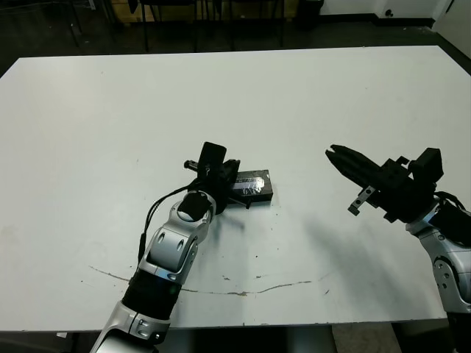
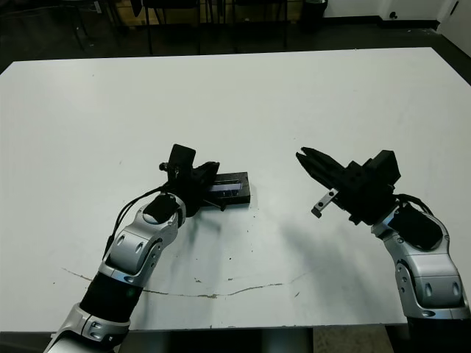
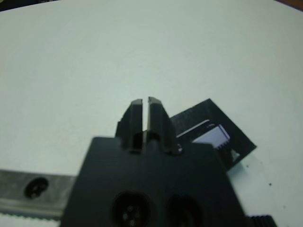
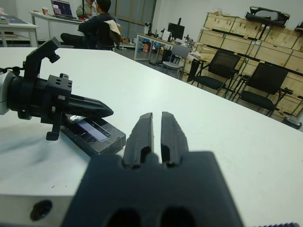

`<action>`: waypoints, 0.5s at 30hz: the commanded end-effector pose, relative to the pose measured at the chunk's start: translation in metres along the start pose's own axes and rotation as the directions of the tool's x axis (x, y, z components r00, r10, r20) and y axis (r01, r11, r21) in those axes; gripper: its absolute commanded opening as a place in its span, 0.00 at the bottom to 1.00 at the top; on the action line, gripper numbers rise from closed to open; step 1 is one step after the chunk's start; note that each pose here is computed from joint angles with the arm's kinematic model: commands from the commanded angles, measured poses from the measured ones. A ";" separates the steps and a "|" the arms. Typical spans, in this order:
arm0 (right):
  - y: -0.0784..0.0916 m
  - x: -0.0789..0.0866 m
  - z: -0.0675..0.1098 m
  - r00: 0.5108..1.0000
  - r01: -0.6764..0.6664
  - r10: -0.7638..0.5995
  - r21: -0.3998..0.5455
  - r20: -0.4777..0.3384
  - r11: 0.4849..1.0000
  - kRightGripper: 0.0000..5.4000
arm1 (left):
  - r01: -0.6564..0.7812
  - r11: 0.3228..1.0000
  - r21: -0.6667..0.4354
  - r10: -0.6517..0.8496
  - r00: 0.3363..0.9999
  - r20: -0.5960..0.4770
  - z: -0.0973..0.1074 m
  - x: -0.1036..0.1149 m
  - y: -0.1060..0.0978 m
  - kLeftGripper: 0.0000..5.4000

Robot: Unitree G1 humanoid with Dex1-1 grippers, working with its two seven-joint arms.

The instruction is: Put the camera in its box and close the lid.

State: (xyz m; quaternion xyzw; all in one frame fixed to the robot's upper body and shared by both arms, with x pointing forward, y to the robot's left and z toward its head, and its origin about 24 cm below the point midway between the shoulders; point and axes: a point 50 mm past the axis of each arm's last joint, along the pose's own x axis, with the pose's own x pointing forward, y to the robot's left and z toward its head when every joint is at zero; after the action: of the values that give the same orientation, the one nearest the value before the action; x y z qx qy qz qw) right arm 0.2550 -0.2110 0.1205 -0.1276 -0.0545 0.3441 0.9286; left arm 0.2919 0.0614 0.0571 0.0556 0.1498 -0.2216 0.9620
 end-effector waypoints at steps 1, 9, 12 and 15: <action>0.003 -0.002 -0.005 0.999 -0.001 0.002 0.019 -0.034 1.000 0.00 | -0.001 0.999 -0.053 -0.012 0.967 -0.254 -0.057 -0.013 0.003 0.00; 0.004 -0.003 -0.004 0.999 0.009 -0.008 0.005 -0.034 1.000 0.00 | 0.037 0.991 -0.125 -0.051 0.993 -0.108 -0.021 -0.020 0.010 0.00; 0.004 -0.003 -0.004 1.000 0.014 -0.014 0.018 -0.015 1.000 0.00 | 0.027 0.994 -0.105 -0.027 1.000 0.006 0.001 -0.033 0.016 0.00; 0.005 -0.001 -0.006 1.000 0.027 -0.027 0.044 0.012 0.999 0.00 | 0.011 0.995 -0.100 0.004 0.989 0.149 0.017 -0.046 0.022 0.00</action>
State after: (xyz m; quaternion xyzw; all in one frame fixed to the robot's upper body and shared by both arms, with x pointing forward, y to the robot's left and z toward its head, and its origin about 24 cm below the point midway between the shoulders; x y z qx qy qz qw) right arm 0.2524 -0.2091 0.1184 -0.1182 -0.0576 0.3389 0.9316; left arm 0.2693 0.0887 0.0862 -0.0090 0.1038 -0.2304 0.9675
